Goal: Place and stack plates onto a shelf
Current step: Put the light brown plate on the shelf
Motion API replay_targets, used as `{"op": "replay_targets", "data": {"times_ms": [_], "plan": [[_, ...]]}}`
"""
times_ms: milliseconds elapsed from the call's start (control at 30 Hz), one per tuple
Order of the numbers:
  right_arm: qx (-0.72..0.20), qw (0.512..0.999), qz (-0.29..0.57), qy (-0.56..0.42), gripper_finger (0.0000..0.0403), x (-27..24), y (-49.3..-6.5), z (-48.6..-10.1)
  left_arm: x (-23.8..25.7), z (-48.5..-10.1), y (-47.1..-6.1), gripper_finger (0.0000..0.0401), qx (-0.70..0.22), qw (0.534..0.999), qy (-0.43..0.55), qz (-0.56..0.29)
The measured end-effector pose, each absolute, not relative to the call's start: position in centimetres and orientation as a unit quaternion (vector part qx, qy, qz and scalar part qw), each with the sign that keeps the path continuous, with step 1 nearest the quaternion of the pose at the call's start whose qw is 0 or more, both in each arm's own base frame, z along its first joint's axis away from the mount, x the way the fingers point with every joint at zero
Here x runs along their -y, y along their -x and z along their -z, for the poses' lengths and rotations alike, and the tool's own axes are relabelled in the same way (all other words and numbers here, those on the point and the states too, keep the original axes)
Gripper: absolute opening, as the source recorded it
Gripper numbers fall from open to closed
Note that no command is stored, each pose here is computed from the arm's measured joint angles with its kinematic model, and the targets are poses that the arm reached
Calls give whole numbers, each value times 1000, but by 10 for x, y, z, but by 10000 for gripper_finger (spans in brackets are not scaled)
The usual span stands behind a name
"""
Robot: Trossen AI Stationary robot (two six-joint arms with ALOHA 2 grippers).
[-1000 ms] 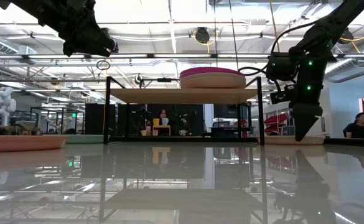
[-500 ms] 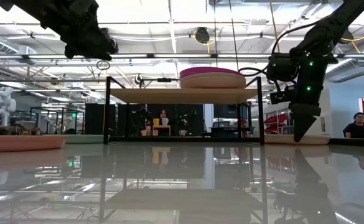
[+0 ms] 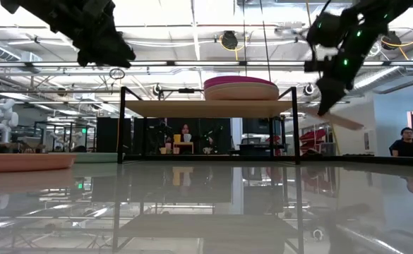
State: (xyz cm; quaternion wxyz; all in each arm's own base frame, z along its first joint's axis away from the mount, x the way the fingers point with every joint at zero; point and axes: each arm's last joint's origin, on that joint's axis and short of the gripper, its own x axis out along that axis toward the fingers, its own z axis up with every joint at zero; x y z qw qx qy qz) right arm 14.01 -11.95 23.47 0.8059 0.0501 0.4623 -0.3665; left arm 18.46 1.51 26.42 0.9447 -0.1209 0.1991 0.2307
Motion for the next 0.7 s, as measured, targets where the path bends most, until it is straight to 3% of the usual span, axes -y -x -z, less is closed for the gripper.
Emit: {"op": "replay_targets", "data": {"times_ms": [300,500,700], "plan": [[-206,900,384,-5,0,107,-151,-300,-16,-268,-194,177,-167,954,104,-226],[-31,951,306,30,0,100,-176,-343,-16,-271,-201,177,-143,959,87,-227],[-6,964,263,48,0,104,-218,-366,-16,-272,-200,177,-149,960,63,-226]]}}
